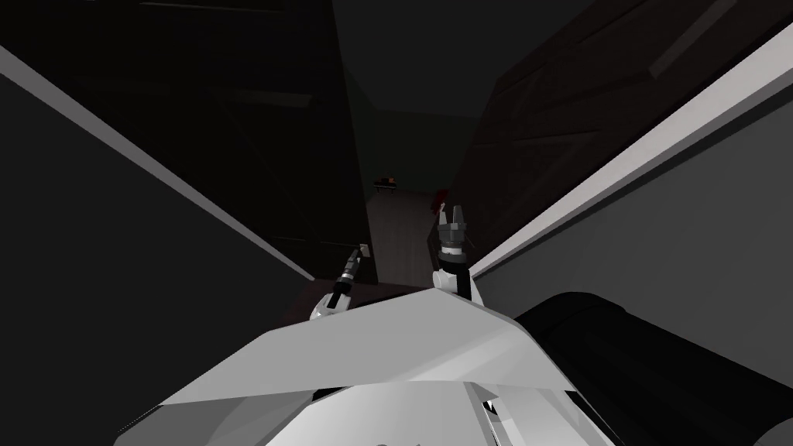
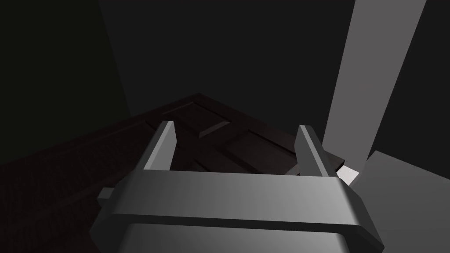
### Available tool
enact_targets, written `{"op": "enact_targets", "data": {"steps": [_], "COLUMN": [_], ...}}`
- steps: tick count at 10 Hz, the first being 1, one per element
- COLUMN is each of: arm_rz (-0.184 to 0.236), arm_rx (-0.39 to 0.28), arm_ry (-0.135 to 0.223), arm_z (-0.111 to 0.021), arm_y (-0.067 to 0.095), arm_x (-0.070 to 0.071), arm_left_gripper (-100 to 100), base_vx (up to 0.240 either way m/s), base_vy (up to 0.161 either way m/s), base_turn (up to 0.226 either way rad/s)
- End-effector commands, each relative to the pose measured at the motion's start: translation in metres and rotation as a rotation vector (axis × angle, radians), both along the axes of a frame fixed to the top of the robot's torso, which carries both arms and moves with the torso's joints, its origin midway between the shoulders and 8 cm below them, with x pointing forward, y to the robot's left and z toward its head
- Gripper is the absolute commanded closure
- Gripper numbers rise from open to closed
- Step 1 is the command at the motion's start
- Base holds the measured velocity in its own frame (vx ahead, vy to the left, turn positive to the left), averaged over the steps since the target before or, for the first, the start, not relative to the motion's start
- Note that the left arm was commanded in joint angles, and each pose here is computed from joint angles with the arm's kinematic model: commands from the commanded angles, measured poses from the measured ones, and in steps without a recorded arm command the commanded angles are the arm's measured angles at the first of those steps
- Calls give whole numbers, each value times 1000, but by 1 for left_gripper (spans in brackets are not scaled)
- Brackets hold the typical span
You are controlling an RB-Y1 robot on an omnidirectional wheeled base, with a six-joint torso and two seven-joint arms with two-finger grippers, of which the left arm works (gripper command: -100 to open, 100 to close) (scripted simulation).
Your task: Push the door open
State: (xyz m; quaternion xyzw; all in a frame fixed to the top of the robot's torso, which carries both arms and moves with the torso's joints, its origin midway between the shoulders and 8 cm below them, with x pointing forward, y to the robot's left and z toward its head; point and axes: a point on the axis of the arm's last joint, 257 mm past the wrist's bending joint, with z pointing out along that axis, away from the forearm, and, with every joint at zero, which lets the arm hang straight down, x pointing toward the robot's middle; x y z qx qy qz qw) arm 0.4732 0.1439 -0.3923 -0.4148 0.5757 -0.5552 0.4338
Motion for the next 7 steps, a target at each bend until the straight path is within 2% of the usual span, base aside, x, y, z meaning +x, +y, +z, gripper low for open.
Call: {"op": "enact_targets", "data": {"steps": [1, 2, 3, 4, 7], "arm_rz": [3, 4, 4, 4, 4], "arm_rx": [-10, -24, -17, -17, -17], "arm_ry": [2, 4, 3, 3, 3], "arm_z": [0, 0, 0, 0, 0], "arm_y": [-4, -11, -7, -7, -7], "arm_x": [0, 0, 0, 0, 0], "arm_left_gripper": [-100, -100, -100, 100, 100], "base_vx": [194, 188, 82, -16, -21], "base_vy": [-63, -54, -20, 1, 7], "base_turn": [-21, -26, 1, 9, -6]}}
